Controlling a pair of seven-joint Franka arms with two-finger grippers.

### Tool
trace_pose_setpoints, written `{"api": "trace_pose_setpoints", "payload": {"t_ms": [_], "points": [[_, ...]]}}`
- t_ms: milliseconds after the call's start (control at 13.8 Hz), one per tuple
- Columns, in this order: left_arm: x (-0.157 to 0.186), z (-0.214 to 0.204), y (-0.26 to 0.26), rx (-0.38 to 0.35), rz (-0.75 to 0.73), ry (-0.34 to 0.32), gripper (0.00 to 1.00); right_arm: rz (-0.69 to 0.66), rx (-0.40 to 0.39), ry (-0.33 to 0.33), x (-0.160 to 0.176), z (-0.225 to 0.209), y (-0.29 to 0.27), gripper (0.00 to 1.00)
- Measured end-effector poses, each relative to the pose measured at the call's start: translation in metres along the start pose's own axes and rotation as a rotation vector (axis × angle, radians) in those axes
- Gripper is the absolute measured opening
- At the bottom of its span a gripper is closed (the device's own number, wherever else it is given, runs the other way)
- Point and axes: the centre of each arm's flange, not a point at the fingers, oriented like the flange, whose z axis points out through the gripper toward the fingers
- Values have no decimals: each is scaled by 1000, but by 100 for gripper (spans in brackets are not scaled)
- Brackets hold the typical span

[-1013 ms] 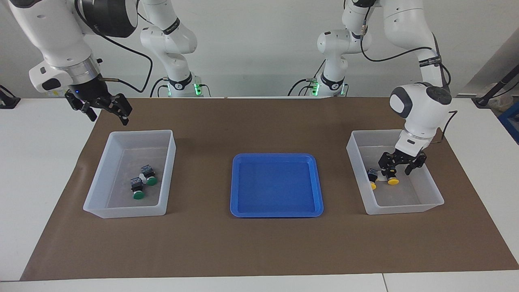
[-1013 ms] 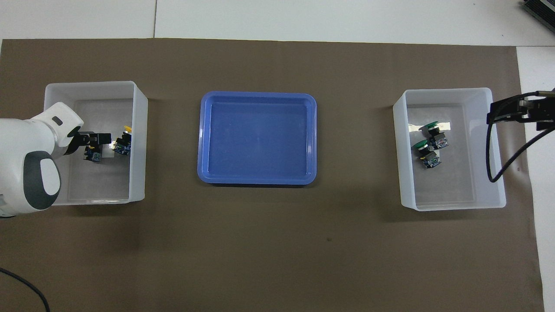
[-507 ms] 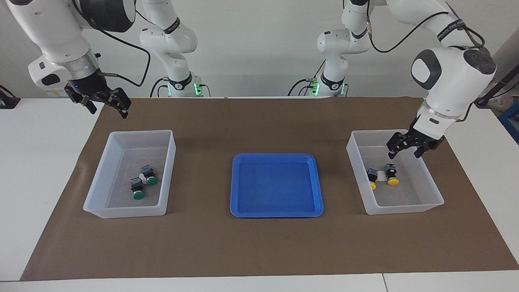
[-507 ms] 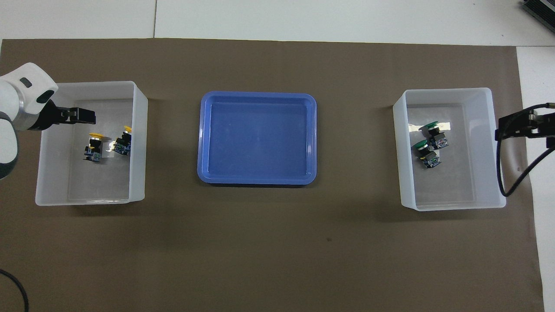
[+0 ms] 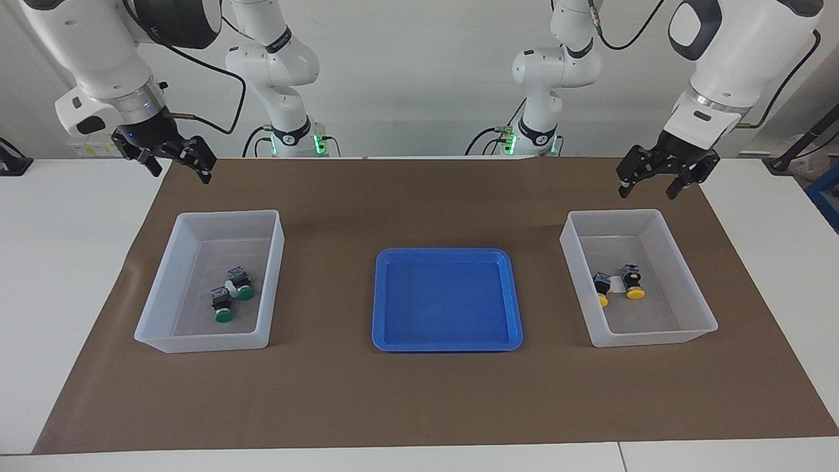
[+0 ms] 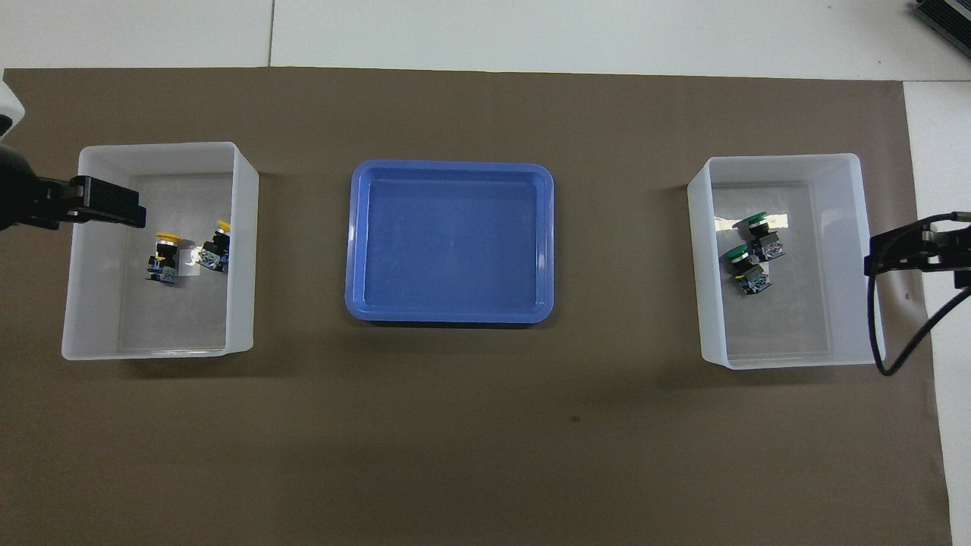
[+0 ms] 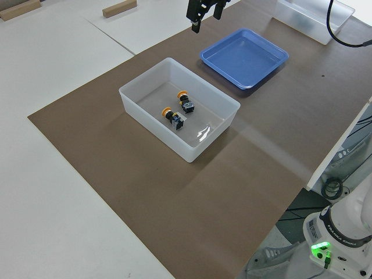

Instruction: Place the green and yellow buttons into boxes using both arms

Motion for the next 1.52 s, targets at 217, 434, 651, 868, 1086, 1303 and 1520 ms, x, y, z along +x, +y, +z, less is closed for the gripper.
{"api": "trace_pose_setpoints", "payload": {"t_ms": [217,434,651,868,1086,1303,1520], "points": [[-5,15,10,1,-7,-33,100,0,-1,-12,-2,4,0,100],[-6,18,20,0,11,-39,100,-1,-1,-14,-2,5,0,100],[-6,17,22,0,15,-35,100,-5,-1,-14,-2,5,-3,100],[-5,17,22,-1,15,-30,100,-5,-1,-14,-2,5,-3,100],[-4,18,22,-1,15,-21,100,-5,-1,-14,-2,5,-3,100],[-4,21,24,-1,18,-23,100,-5,-1,-14,-2,5,-3,100],[-4,22,24,-1,18,-23,100,-5,-1,-14,-2,5,-3,100]]}}
